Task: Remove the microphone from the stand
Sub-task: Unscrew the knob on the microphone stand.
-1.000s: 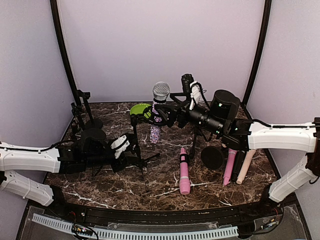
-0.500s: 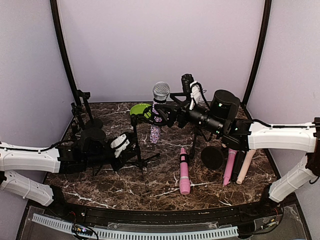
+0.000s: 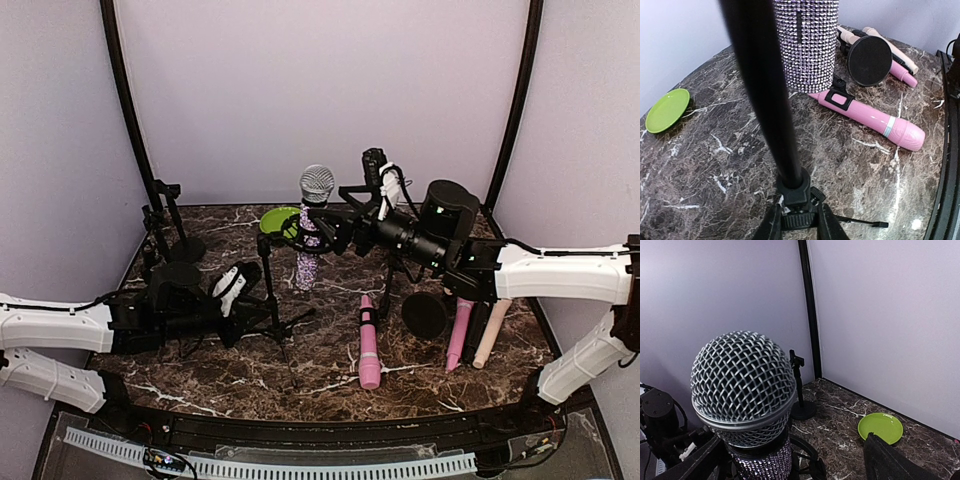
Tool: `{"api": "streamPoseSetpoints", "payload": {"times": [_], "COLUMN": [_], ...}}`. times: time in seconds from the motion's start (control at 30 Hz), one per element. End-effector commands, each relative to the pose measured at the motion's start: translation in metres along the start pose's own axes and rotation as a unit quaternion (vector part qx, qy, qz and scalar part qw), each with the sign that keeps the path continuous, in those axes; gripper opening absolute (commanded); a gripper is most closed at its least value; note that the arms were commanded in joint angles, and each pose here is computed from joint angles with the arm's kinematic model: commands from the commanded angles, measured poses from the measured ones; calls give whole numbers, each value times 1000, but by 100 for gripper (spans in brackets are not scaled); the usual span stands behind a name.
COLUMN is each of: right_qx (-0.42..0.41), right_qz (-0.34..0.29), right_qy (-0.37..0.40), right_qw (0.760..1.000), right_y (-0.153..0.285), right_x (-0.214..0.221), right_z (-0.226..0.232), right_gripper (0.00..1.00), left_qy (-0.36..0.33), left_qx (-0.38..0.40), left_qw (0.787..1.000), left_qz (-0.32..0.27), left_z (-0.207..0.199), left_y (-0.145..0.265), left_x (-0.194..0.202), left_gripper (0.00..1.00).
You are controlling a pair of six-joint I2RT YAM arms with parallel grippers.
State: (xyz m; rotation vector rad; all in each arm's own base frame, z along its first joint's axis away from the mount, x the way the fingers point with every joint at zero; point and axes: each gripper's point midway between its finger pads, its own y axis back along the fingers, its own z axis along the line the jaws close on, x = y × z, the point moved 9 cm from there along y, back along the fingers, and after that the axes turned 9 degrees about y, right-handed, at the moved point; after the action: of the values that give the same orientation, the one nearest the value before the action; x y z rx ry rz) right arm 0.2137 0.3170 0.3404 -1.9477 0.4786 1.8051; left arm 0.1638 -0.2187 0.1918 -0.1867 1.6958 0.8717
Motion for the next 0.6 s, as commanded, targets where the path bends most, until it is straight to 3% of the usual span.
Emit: {"api": "streamPoseSetpoints", "payload": {"times": [0.0,0.3,0.57], "right_qx": [-1,-5,-4], "right_qz": [-25,-25,-23], "right_qy": [-6,-13,-12], "right_qw": [1000,1000,1000], "right_y": [-5,-5,-6], "right_x": [-8,-7,-6], "right_z": [2,2,2], "right_gripper": [95,95,95], "left_qy": [81,201,267], "left_qx": [70,146,201], "left_qw": [993,967,940], "left_qz": [41,53,68], "left_z": [-8,9,12], "left_y": [0,-7,-10], "left_x": [21,29,33], "left_gripper": [0,0,0]}}
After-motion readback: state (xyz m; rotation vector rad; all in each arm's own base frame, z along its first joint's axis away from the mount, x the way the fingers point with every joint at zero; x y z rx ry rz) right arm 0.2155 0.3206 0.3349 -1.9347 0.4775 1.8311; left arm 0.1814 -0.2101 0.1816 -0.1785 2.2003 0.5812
